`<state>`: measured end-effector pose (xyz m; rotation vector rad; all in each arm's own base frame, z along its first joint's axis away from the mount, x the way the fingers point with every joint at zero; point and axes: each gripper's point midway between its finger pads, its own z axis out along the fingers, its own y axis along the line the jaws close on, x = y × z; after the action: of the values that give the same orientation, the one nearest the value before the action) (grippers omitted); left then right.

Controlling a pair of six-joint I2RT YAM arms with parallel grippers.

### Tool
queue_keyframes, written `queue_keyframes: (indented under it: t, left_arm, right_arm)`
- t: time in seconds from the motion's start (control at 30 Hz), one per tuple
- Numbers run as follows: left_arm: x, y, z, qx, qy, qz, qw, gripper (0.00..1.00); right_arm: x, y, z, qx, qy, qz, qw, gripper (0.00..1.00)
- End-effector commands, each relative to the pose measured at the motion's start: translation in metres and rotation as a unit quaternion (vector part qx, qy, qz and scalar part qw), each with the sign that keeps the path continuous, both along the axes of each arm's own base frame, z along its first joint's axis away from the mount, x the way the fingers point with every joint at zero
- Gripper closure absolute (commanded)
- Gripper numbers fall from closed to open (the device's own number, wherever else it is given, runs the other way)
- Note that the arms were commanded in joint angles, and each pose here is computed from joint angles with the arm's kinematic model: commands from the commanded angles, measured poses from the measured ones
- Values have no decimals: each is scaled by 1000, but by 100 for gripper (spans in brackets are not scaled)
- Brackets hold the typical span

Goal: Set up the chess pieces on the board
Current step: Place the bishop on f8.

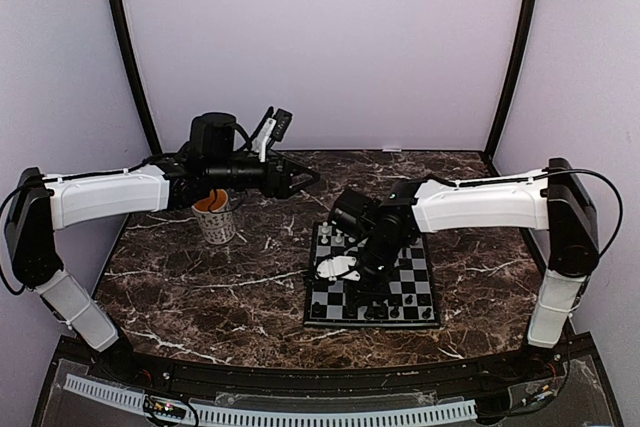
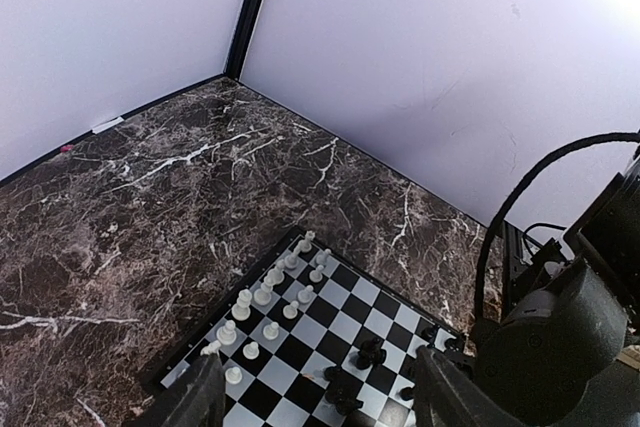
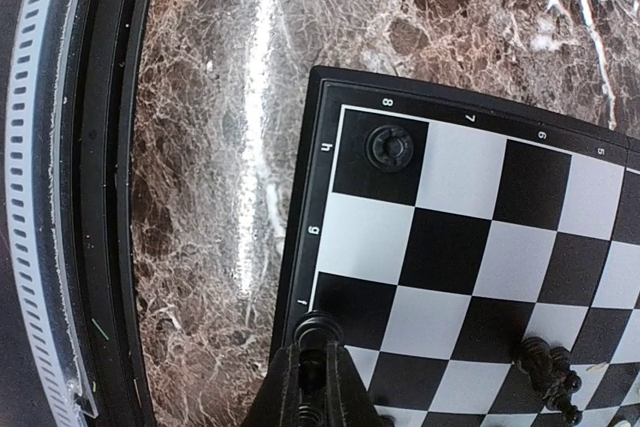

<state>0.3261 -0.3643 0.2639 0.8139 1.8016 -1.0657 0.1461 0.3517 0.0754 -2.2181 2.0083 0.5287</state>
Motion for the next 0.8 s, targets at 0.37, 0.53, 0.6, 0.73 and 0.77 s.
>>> queue_keyframes:
  t: [0.37, 0.53, 0.6, 0.73, 0.77]
  left_arm:
    - [-8, 1, 32, -17, -28, -8, 999, 34]
    - [-8, 1, 33, -18, -28, -9, 999, 34]
    - [-8, 2, 33, -18, -27, -8, 999, 34]
    - [-9, 1, 32, -18, -27, -10, 999, 34]
    - [-9, 1, 33, -18, -27, -10, 999, 34]
  right_arm:
    - [10, 11, -11, -3, -24, -6, 1000, 89]
    - [9, 9, -11, -4, -26, -6, 1000, 82]
    - [9, 9, -10, -3, -27, -6, 1000, 80]
    - [9, 7, 4, 4, -28, -5, 1000, 77]
    - [11, 7, 10, 9, -30, -5, 999, 76]
